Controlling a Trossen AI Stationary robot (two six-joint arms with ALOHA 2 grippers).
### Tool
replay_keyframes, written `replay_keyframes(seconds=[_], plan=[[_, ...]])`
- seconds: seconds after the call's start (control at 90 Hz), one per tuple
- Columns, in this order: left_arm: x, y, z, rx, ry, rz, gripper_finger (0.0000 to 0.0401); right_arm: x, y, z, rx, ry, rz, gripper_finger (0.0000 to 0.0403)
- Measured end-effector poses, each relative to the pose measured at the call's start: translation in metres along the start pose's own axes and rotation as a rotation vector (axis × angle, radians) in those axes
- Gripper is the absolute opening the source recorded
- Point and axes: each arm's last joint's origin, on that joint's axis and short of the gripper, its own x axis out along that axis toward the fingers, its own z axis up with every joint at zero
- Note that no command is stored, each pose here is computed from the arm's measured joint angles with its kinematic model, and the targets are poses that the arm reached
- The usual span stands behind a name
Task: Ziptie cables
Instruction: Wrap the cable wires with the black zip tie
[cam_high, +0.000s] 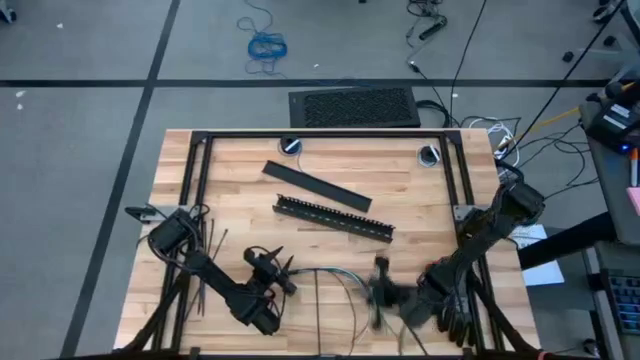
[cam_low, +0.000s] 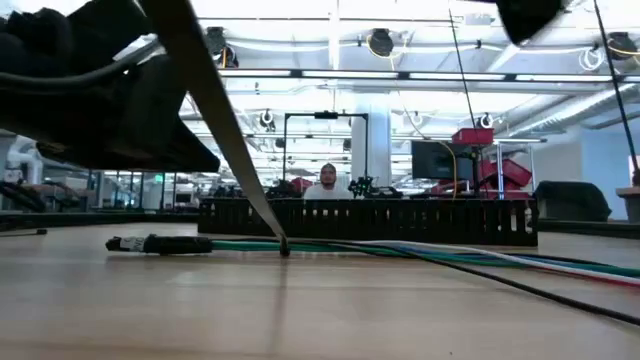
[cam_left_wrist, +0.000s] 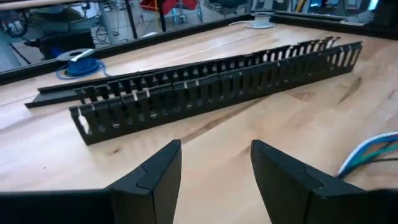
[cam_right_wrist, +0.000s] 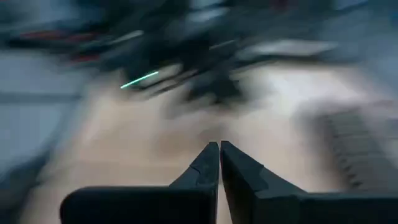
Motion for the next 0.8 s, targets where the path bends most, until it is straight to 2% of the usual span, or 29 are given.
replay_keyframes(seconds=[0.033,0.133,0.211,0.278,0.367,0.556,0.667,0.8], plan=[[-0.001,0.000,0.000,0.002,0.003,-0.002,0.0191,-0.002,-0.007,0.011,0.000,-0.017,0.022,0.0009],[-0.003,0.002,-0.001,0.026,0.005,0.001,0.0191,-0.009,-0.013,0.031,-0.002,-0.045,0.222,0.0009],[-0.003,0.007,0.001,0.050,0.007,0.023,0.0191,-0.012,-0.010,0.030,-0.022,-0.022,0.340,0.0009],[-0.001,0.011,0.003,0.058,0.007,0.051,0.0191,-0.013,-0.005,0.020,-0.049,0.031,0.367,0.0009],[0.002,0.016,0.007,0.074,0.013,0.089,0.0191,-0.014,-0.002,0.004,-0.090,0.115,0.323,0.0009],[0.020,0.021,0.014,0.128,0.019,0.169,0.0191,-0.004,-0.016,-0.015,-0.189,0.215,0.084,0.0009],[0.034,0.026,0.016,0.173,-0.011,0.201,0.0191,0.008,-0.028,-0.017,-0.190,0.257,0.032,0.0009],[0.038,0.032,0.017,0.197,-0.111,0.170,0.0191,0.016,-0.038,-0.019,-0.214,0.296,-0.011,0.0008]])
